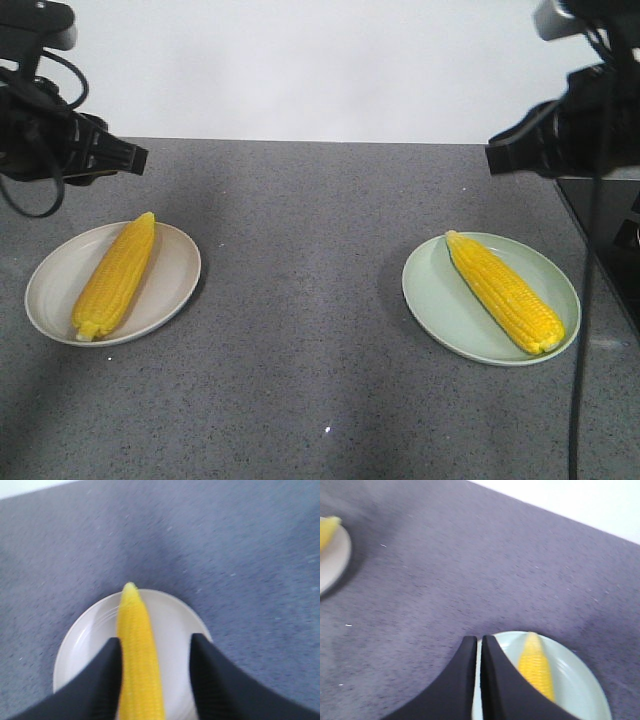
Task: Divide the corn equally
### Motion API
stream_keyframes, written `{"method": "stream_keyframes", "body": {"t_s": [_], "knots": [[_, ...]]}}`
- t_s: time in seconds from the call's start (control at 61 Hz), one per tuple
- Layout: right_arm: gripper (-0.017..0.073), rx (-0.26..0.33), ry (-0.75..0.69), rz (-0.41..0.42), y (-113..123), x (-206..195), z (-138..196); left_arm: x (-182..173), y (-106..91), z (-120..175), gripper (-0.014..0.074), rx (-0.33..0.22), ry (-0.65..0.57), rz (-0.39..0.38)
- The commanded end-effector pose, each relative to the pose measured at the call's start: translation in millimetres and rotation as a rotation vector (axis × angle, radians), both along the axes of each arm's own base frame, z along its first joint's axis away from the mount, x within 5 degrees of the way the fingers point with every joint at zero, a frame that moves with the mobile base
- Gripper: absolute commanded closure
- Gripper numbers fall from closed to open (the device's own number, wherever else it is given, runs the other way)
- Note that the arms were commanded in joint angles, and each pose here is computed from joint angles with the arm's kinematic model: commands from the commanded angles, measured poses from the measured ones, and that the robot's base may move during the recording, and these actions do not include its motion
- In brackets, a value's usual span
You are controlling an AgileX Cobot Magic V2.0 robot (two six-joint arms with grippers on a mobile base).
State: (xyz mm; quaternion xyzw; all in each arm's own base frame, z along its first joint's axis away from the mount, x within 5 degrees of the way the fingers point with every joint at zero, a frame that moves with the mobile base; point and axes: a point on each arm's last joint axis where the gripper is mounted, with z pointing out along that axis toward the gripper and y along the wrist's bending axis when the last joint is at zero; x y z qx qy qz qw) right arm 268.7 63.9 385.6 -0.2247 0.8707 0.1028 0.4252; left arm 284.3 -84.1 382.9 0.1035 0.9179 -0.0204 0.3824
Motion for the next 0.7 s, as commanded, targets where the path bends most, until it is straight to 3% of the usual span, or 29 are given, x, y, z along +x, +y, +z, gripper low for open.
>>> {"method": "stream_keyframes", "body": {"t_s": [0.0,0.082,0.131,0.328,0.41,0.524,0.688], "knots": [[0.0567,0.060,-0.171,-0.004,-4.6,-33.5,12.1,-22.8,1.2,13.4,0.0511,-0.073,-0.131,-0.057],[0.0567,0.044,-0.215,-0.006,-10.0,-63.3,-3.0,-41.0,4.4,-5.9,0.0603,-0.094,-0.131,-0.081],[0.0567,0.034,-0.239,-0.012,-13.9,-83.4,-14.1,-54.2,7.4,-21.2,0.0602,-0.106,-0.146,-0.094],[0.0567,0.039,-0.322,-0.073,-28.0,-148.2,-69.8,-108.6,21.5,-83.6,0.0601,-0.278,-0.241,-0.050],[0.0567,0.048,-0.359,-0.100,-32.4,-165.1,-90.6,-126.7,28.0,-102.3,0.0601,-0.319,-0.277,-0.028],[0.0567,0.089,-0.394,-0.142,-36.4,-179.8,-109.2,-142.0,33.7,-109.7,0.0601,-0.343,-0.329,-0.023],[0.0567,0.093,-0.417,-0.139,-37.1,-186.2,-111.4,-148.4,36.2,-99.9,0.0601,-0.364,-0.399,-0.027]]}}
